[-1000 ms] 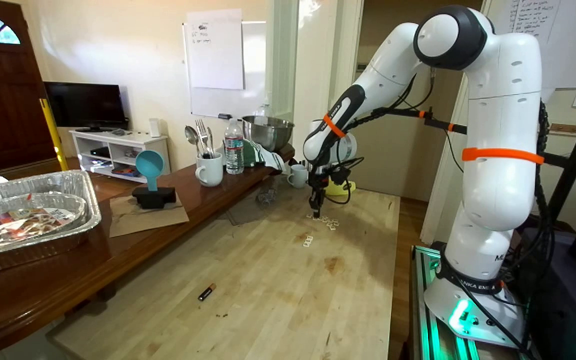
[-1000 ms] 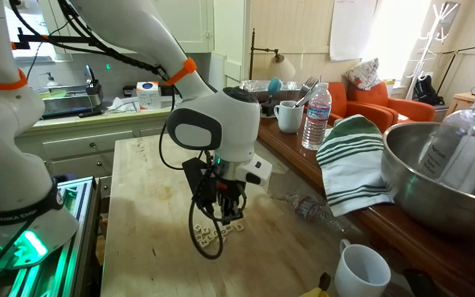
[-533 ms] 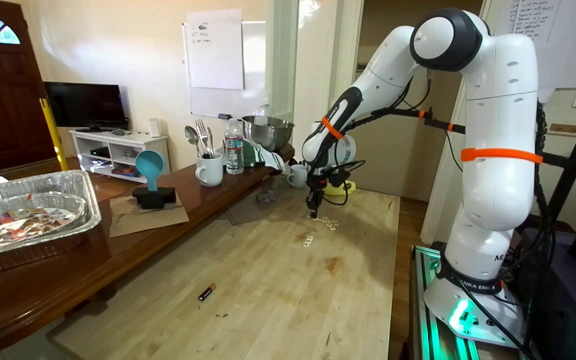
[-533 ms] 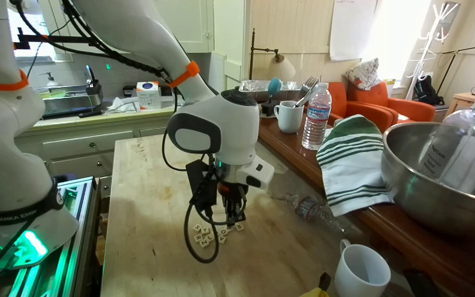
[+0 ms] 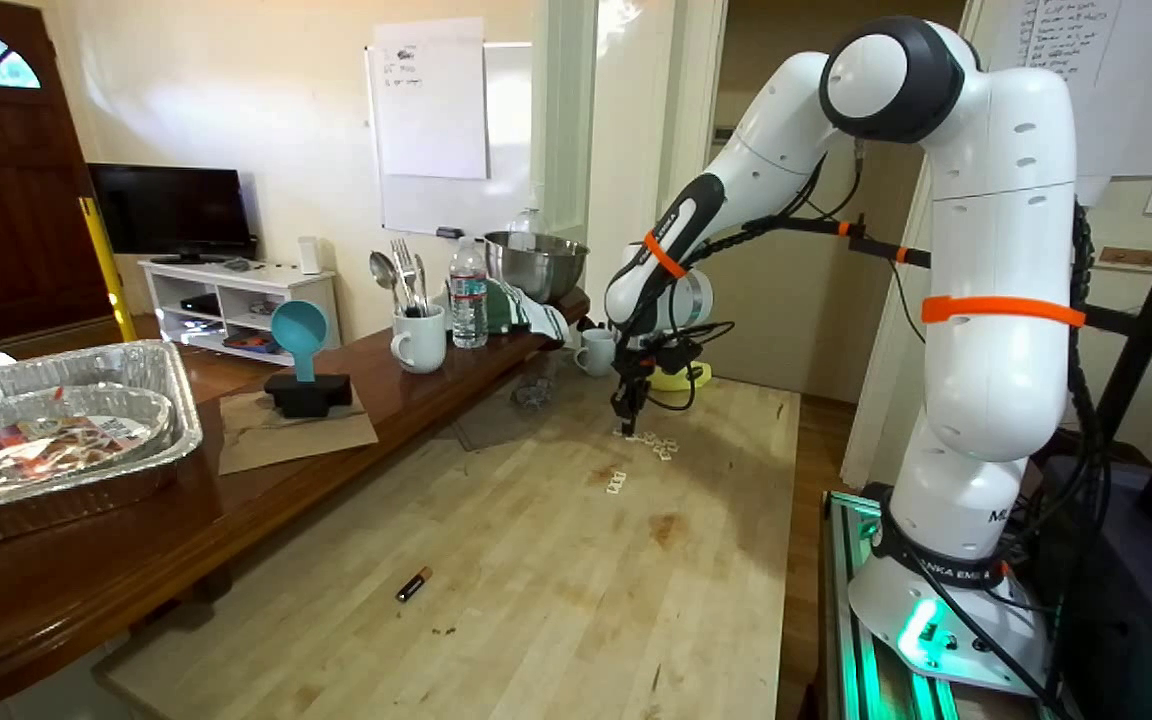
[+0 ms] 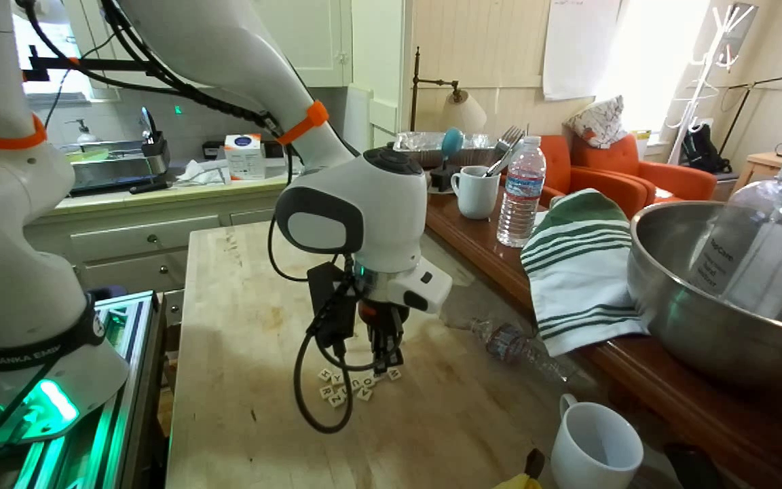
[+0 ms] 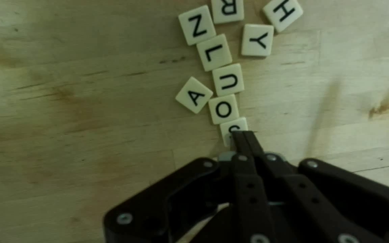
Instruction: Put one letter block to in the line to make a word
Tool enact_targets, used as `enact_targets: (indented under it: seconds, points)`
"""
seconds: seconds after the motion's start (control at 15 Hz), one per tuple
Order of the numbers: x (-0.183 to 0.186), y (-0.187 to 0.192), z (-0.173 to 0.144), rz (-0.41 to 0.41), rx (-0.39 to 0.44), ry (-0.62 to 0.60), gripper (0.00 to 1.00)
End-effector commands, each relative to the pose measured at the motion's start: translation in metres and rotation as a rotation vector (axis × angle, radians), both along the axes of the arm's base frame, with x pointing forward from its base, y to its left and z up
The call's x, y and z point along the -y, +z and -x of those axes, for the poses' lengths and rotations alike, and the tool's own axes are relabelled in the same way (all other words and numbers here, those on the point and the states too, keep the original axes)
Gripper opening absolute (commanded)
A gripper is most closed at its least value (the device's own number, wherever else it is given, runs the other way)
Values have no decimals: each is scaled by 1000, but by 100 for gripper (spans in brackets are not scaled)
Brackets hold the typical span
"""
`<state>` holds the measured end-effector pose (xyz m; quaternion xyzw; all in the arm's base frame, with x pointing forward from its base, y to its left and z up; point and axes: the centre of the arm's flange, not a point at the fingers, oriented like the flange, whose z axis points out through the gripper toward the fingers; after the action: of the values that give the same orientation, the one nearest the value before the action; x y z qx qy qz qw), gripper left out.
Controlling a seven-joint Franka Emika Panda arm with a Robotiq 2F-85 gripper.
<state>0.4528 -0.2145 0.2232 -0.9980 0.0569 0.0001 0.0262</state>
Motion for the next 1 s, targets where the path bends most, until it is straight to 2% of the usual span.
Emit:
enact_targets:
  seconds: [0.0, 0.93]
  points:
    - [2, -8, 4, -7, 13, -27, 0]
    - [0, -22, 9, -22, 4, -24, 0]
